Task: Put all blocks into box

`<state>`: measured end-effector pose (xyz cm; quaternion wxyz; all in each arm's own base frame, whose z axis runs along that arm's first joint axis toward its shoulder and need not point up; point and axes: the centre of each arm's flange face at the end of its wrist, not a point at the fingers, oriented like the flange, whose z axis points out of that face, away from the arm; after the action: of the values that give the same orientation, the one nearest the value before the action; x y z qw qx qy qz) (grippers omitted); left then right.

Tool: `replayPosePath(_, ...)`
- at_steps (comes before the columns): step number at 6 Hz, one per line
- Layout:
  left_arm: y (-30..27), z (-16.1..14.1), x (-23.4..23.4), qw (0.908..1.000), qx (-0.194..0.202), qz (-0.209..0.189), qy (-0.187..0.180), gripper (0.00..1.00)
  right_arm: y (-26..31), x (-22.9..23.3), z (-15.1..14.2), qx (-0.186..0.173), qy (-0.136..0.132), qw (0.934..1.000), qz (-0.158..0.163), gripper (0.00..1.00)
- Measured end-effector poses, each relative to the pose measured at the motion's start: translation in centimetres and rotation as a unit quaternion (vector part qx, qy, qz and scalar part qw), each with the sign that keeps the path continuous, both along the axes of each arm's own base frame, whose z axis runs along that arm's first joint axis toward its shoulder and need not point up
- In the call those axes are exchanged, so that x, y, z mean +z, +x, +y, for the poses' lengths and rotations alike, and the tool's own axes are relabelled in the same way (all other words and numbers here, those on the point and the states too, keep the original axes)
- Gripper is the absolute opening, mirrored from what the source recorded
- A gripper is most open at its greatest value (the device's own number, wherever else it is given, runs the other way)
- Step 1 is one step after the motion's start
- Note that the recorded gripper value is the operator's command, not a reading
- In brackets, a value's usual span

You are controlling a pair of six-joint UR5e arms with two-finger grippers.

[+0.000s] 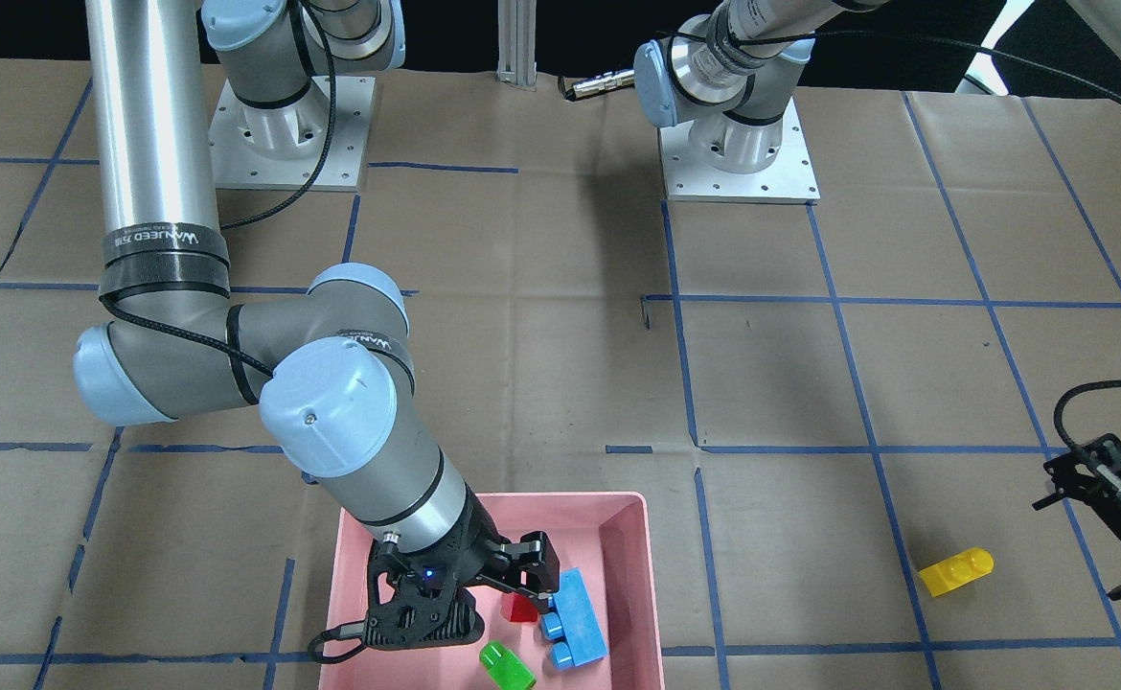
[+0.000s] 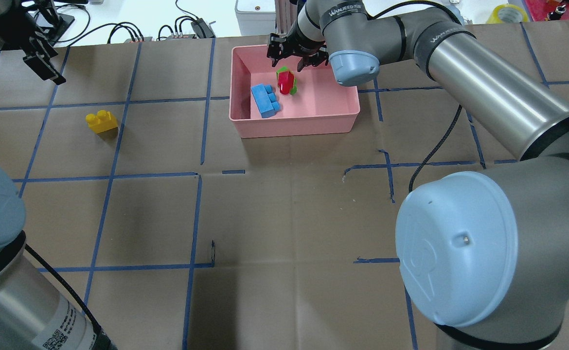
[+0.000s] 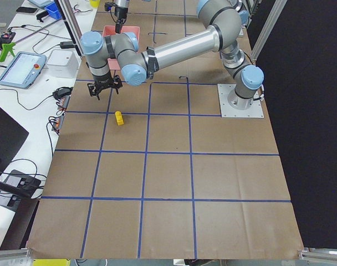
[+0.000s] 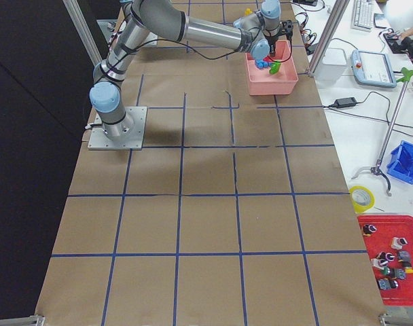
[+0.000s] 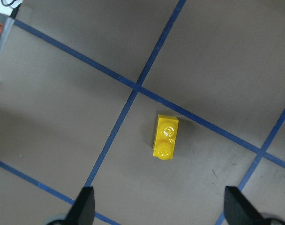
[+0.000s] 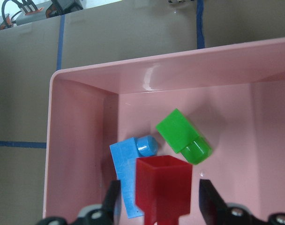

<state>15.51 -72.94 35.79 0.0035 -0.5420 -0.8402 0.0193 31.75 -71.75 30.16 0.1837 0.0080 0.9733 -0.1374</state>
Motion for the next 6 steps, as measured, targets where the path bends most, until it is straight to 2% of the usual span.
replayPosePath(3,0.4,-1.2,-8.1,0.9986,-0.038,0.02,0.031,0.97,-1.9,2.2,0.1,-0.012,-0.004,0.9999,0.002,1.0)
replayPosePath(4,0.4,-1.1,-9.9,0.9982,-0.043,0.02,0.036,0.97,-5.4,4.3,0.2,-0.019,0.014,0.9997,0.011,1.0)
replayPosePath(5,0.4,-0.8,-11.9,0.998,-0.044,0.02,0.041,0.97,-10.2,6.7,1.5,0.008,0.067,0.9972,0.032,1.0)
replayPosePath(6,0.3,-0.3,-14.0,0.998,-0.045,0.019,0.041,0.97,-14.7,9.4,4.2,0.055,0.121,0.9898,0.052,1.0)
